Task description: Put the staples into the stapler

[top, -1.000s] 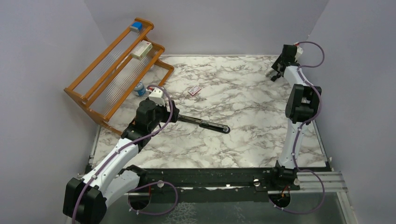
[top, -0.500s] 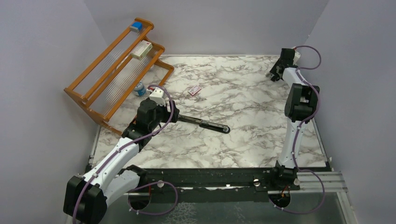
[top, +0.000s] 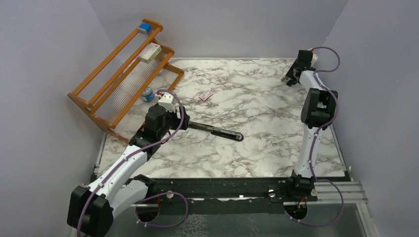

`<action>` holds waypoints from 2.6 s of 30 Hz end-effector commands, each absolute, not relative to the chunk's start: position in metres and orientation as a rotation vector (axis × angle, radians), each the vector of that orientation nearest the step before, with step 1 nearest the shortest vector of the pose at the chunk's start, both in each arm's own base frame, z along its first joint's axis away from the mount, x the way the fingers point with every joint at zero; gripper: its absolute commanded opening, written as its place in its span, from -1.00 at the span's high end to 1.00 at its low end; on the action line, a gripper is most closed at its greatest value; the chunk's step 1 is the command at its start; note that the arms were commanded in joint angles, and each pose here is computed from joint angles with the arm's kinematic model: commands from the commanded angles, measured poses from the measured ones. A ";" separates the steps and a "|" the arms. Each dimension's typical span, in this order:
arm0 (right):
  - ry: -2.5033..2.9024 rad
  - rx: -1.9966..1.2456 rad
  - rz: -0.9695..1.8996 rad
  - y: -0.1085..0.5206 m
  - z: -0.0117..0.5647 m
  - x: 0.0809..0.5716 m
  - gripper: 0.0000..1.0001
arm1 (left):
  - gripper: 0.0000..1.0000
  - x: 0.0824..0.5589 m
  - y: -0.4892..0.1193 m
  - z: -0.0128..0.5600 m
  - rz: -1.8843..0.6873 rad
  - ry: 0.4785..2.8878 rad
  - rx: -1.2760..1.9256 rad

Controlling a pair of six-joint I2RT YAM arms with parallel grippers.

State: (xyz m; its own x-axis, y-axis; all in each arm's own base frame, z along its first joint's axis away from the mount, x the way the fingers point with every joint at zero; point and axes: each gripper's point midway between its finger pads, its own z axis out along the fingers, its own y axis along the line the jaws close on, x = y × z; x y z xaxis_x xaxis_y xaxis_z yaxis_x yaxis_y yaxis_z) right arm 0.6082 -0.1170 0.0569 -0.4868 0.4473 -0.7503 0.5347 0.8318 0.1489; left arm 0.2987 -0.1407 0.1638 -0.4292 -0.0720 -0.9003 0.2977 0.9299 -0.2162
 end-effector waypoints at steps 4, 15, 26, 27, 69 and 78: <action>2.169 0.617 -0.123 -0.114 0.055 0.609 -0.29 | -0.54 0.301 -0.139 0.168 -0.404 1.956 0.161; 2.184 0.504 -0.208 -0.105 0.052 0.611 -0.26 | -0.54 0.302 -0.140 0.167 -0.403 1.962 0.164; 2.198 0.402 -0.156 -0.082 0.053 0.618 0.06 | -0.54 0.302 -0.140 0.166 -0.403 1.963 0.167; 2.202 0.383 -0.145 -0.078 0.054 0.619 0.07 | -0.54 0.303 -0.140 0.166 -0.403 1.962 0.166; 2.099 -1.035 -0.020 0.183 0.092 0.465 -0.02 | -0.56 0.298 -0.100 0.213 -0.241 1.838 0.031; 2.050 -0.759 -0.007 0.191 0.126 0.466 -0.13 | -0.56 0.285 -0.084 0.231 -0.191 1.805 0.011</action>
